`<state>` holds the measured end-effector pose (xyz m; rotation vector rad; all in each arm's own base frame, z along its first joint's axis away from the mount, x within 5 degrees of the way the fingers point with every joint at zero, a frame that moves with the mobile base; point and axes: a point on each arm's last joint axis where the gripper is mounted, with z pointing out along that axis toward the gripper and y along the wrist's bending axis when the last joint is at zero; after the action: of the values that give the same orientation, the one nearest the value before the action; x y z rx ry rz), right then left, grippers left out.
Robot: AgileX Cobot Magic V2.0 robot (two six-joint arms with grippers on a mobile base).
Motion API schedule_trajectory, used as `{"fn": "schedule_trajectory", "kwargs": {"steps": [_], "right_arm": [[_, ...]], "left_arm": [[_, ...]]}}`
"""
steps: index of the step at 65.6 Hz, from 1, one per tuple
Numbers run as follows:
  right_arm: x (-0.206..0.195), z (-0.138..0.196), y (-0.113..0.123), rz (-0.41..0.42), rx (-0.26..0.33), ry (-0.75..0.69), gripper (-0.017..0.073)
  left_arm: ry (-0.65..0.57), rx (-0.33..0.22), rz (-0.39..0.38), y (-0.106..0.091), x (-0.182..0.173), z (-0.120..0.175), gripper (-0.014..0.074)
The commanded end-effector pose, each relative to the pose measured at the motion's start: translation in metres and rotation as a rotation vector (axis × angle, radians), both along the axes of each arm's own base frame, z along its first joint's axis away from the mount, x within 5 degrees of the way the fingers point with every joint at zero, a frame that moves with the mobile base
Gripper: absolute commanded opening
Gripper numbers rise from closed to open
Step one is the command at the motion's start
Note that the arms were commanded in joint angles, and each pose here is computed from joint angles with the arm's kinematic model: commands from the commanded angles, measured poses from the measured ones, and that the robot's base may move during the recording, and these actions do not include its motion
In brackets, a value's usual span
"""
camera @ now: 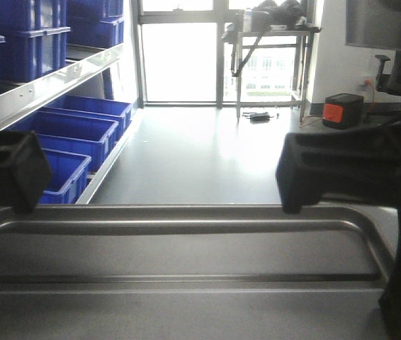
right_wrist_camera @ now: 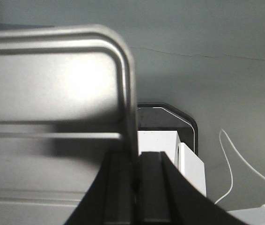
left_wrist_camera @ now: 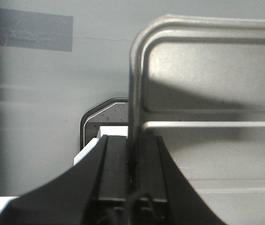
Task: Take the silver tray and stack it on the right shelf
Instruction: 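Hold the tray in both grippers while the base turns and drives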
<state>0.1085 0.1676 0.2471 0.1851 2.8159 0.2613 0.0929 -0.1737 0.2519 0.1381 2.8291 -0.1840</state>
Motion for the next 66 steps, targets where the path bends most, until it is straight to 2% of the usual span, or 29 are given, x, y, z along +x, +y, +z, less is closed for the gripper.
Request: {"fn": "schedule_trajectory", "kwargs": {"steps": [1, 16, 29, 66], "right_arm": [[0.003, 0.011, -0.001, 0.016, 0.014, -0.057, 0.0058], [0.003, 0.011, -0.001, 0.016, 0.014, -0.057, 0.0058], [0.003, 0.011, -0.001, 0.016, 0.014, -0.057, 0.0058], [0.003, 0.011, -0.001, 0.016, 0.014, -0.057, 0.0058]], "left_arm": [[-0.028, -0.015, -0.002, 0.001, 0.001, 0.011, -0.0092], [-0.027, -0.013, -0.002, 0.001, 0.001, 0.011, -0.0092], [-0.016, 0.016, 0.007, 0.004, 0.0, 0.01, -0.0092], [0.027, 0.152, 0.044, 0.017, -0.004, 0.009, -0.0092]]}}
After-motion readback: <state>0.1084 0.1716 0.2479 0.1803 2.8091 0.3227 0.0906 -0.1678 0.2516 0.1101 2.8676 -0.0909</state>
